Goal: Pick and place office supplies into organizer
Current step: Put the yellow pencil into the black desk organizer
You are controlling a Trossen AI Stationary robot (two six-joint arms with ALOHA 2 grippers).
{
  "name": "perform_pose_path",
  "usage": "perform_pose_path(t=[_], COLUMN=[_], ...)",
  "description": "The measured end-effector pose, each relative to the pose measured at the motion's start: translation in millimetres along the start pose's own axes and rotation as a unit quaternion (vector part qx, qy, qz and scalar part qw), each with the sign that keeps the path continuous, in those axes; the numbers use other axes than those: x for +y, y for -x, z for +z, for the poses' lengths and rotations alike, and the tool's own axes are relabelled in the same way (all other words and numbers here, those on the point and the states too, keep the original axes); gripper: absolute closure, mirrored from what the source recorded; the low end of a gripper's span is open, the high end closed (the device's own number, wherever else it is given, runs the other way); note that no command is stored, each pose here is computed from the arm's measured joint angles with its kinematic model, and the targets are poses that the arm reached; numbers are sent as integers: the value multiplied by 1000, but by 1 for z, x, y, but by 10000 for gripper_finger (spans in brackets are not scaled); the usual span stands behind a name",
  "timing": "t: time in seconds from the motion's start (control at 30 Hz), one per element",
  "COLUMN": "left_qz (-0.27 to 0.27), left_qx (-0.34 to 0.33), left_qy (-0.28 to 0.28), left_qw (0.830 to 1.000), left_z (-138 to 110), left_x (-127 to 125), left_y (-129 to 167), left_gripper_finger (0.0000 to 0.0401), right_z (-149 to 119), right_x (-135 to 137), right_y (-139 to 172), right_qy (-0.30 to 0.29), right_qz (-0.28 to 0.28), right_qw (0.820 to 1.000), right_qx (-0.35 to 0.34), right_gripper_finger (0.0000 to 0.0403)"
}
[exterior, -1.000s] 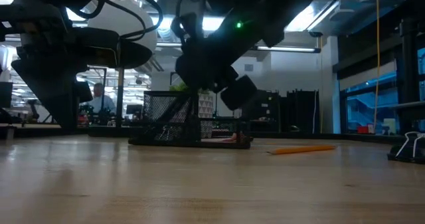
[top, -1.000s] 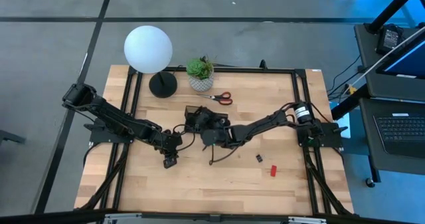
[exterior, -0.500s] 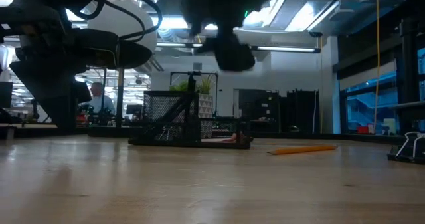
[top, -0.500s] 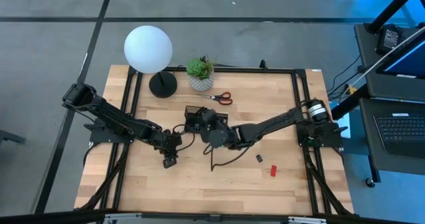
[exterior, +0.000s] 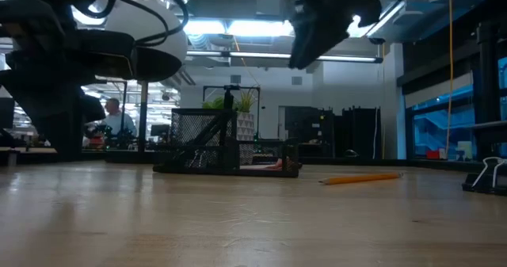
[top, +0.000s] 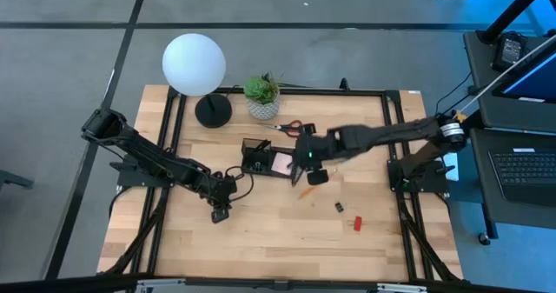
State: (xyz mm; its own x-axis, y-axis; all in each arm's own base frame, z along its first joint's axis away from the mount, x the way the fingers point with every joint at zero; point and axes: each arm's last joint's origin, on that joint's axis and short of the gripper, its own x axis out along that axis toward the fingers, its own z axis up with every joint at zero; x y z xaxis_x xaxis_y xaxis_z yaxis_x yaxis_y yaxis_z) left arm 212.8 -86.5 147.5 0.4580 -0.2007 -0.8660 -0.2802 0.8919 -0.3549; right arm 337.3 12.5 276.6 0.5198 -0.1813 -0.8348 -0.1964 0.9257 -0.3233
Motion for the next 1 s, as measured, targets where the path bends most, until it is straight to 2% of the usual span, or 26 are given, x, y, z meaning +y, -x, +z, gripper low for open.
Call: perform_pose_path(t=[0.1,0.23,0.37,0.63,0.77,0.87,1.0], left_qz=[8,30,35,46,55,58,62], left_qx=[-10,-32,-37,-48,-56,-60,-63], left_qy=[-1,0,0,0,0,0,0], left_qw=[1000,999,999,998,997,996,996], left_z=[1,2,2,3,3,4,4], left_x=[0,1,2,2,3,3,3], left_y=[0,0,0,0,0,0,1], left_gripper_finger=[304,304,304,304,304,304,304], right_z=[-9,-20,-36,-69,-80,-90,-107], right_x=[-16,-22,-10,24,33,39,43], right_y=[-2,-13,-27,-51,-57,-60,-59], right_qy=[-55,-64,-43,-83,-103,-145,-163], right_qz=[71,123,194,316,331,331,264], right_qw=[996,990,980,944,936,927,930], right_qx=[0,4,7,42,67,105,198], right_gripper_finger=[224,224,224,224,224,224,224])
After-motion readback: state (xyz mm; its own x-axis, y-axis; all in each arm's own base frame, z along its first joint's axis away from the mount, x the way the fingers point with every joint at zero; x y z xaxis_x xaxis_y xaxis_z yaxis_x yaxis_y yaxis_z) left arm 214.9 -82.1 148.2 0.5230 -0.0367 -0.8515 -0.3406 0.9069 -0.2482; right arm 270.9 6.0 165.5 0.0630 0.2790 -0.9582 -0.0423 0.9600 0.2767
